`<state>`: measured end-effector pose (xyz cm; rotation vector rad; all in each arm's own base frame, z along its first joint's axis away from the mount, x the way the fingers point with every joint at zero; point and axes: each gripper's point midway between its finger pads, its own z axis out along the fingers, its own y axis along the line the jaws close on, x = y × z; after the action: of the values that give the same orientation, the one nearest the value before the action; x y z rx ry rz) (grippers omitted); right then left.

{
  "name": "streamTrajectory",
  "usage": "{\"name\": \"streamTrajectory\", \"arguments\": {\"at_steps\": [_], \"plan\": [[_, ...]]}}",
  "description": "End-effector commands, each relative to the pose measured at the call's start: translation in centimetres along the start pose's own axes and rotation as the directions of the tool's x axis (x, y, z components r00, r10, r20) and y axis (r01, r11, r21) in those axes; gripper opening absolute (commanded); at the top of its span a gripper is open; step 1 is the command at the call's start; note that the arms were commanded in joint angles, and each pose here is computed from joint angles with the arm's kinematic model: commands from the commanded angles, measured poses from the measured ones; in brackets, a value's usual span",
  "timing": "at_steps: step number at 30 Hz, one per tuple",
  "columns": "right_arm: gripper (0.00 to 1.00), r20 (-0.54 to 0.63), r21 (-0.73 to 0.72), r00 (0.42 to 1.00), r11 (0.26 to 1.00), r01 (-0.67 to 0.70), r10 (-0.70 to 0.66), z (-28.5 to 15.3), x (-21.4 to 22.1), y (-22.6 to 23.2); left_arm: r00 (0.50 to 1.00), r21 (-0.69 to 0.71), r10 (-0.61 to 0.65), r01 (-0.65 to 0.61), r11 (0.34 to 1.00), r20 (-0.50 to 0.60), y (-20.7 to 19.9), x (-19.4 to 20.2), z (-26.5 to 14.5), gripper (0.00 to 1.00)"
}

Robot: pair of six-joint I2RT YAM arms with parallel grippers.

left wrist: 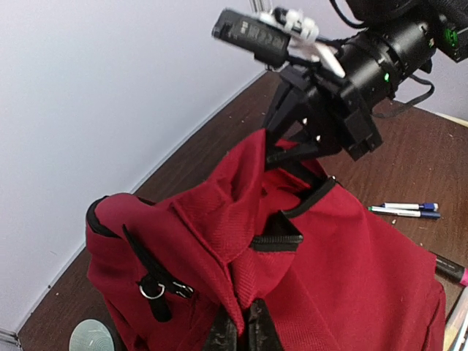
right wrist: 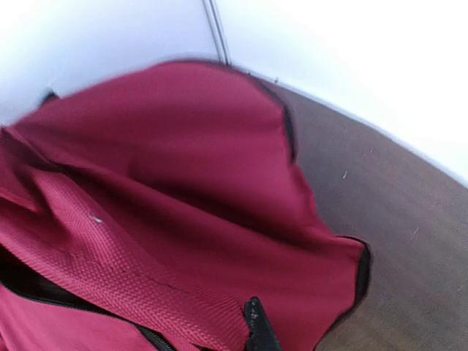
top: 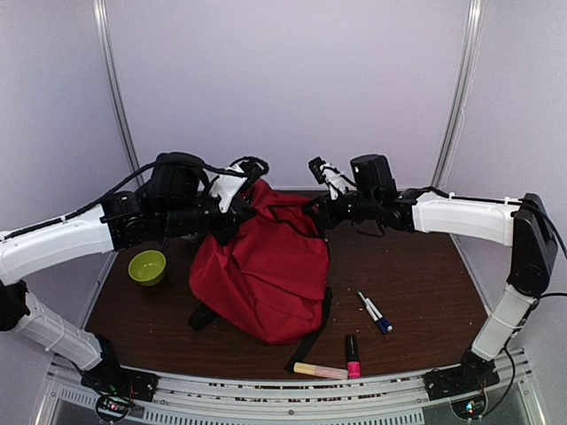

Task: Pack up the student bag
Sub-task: Adjust the upper front pocket of the student bag.

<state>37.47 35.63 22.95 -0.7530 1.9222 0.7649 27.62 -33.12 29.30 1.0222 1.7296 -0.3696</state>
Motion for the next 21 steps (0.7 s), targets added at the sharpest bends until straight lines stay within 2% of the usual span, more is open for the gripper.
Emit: {"name": "streamTrajectory", "arguments": {"at_steps": [1,4,6,7,8,9,10,12,15,18,21], "plan": [[0.00,0.305,0.115,0.949,0.992,0.048,-0.082,-4.7,-14.0,-1.8,0.964,-0.054,0.027,-0.013,0.998,0.265,2.6,-7.3,-3.9,0.00],[0.00,0.442,0.157,0.887,0.985,0.067,-0.131,-9.0,-20.1,-0.6,0.960,-0.054,0.109,-0.098,0.994,0.258,2.4,-7.5,-3.8,0.00],[0.00,0.511,0.154,0.844,0.984,0.094,-0.161,-11.2,-22.2,0.6,0.963,-0.021,0.136,-0.134,0.991,0.232,1.5,-6.2,-2.9,0.00],[0.00,0.523,0.141,0.834,0.983,0.117,-0.174,-11.7,-22.1,1.3,0.966,0.021,0.137,-0.145,0.989,0.218,0.6,-5.3,-2.4,0.04],[0.00,0.527,0.136,0.828,0.981,0.140,-0.191,-11.8,-21.7,1.8,0.970,0.080,0.137,-0.155,0.985,0.201,-0.6,-4.0,-1.8,0.22],[0.00,0.525,0.135,0.823,0.976,0.171,-0.217,-11.8,-20.9,2.5,0.972,0.137,0.137,-0.165,0.977,0.192,-1.7,-2.9,-1.6,0.46],[0.00,0.512,0.144,0.821,0.968,0.208,-0.253,-11.4,-19.9,3.1,0.973,0.185,0.135,-0.170,0.968,0.189,-2.7,-2.2,-1.5,0.61],[0.00,0.471,0.167,0.818,0.943,0.287,-0.332,-10.3,-17.4,4.2,0.973,0.229,0.132,-0.174,0.958,0.187,-3.7,-1.6,-1.9,0.74],[0.00,0.420,0.181,0.804,0.907,0.380,-0.421,-8.9,-14.2,5.5,0.967,0.239,0.166,-0.211,0.948,0.194,-4.0,-2.5,-3.2,0.80],[0.00,0.381,0.179,0.805,0.891,0.417,-0.454,-7.6,-12.1,6.1,0.960,0.264,0.194,-0.244,0.933,0.205,-4.4,-3.6,-4.7,0.84],[0.00,0.360,0.174,0.806,0.882,0.437,-0.470,-6.7,-11.1,6.2,0.961,0.223,0.161,-0.212,0.951,0.226,-3.4,-5.3,-4.6,0.92]]}}
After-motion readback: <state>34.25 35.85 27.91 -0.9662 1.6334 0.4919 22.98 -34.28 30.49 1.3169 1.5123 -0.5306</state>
